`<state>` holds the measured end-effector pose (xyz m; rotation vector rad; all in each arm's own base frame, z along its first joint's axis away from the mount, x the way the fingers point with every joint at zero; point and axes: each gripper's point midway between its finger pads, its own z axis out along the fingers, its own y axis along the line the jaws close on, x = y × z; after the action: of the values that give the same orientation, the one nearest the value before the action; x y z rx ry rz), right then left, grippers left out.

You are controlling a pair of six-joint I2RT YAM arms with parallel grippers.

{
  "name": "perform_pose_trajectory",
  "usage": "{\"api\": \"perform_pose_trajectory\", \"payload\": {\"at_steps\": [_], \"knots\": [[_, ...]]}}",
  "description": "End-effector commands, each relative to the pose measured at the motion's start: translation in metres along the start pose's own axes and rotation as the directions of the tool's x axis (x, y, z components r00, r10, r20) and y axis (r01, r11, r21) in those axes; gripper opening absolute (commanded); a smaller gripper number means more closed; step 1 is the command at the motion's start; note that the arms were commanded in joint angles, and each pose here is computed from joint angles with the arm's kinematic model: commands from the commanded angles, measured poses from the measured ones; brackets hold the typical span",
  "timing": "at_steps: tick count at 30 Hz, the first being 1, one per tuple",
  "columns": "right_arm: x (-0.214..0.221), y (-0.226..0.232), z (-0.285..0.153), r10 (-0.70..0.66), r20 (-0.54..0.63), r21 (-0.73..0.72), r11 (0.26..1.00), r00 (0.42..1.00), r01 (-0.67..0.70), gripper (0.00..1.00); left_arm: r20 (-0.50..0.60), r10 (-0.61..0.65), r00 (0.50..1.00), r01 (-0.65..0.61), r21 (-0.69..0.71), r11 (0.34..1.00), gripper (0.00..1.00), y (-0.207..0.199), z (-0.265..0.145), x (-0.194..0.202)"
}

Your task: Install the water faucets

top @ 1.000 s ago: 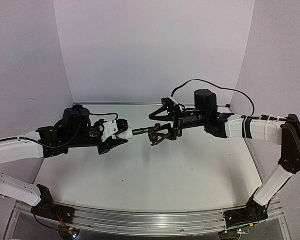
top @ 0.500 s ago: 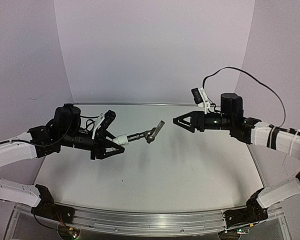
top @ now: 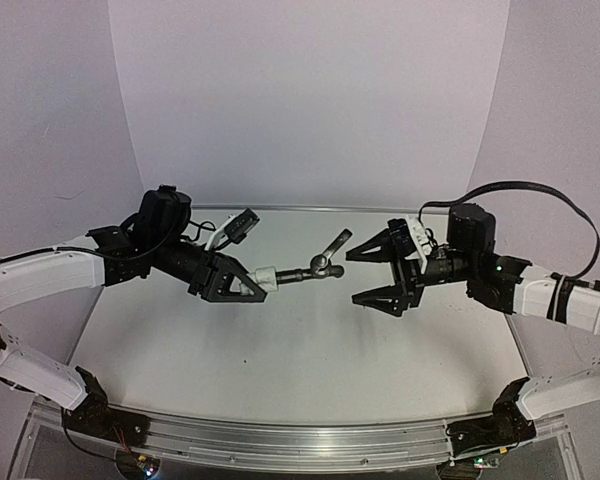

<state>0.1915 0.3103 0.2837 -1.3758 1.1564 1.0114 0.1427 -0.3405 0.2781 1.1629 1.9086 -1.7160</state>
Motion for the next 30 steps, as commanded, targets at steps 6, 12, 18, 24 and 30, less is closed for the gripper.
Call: {"api": "perform_pose_trajectory", "payload": {"at_steps": [6, 12, 18, 24, 30], "knots": [[-0.039, 0.022, 0.045, -0.133, 0.099, -0.144, 0.979, 0.986, 0.147, 0.74, 0.020, 0.064, 0.998, -0.066, 0.100, 0.993, 0.00, -0.027, -0.004, -0.020], [-0.043, 0.024, 0.061, -0.056, 0.111, -0.172, 0.982, 0.992, 0.075, 0.57, 0.023, 0.071, 0.997, -0.073, 0.093, 0.993, 0.00, -0.025, -0.003, -0.020], [-0.048, 0.019, 0.063, 0.052, 0.129, -0.160, 0.987, 0.990, -0.031, 0.34, 0.042, 0.092, 0.995, -0.094, 0.060, 0.994, 0.00, -0.023, -0.004, -0.025], [-0.044, 0.010, 0.066, 0.301, 0.125, -0.133, 0.949, 0.945, -0.285, 0.12, 0.090, 0.158, 0.983, -0.154, -0.050, 0.987, 0.00, -0.011, -0.007, -0.037], [-0.037, -0.013, 0.068, 0.623, 0.148, -0.064, 0.781, 0.768, -0.622, 0.00, 0.148, 0.342, 0.928, -0.269, -0.370, 0.889, 0.00, 0.022, -0.028, -0.063]]}}
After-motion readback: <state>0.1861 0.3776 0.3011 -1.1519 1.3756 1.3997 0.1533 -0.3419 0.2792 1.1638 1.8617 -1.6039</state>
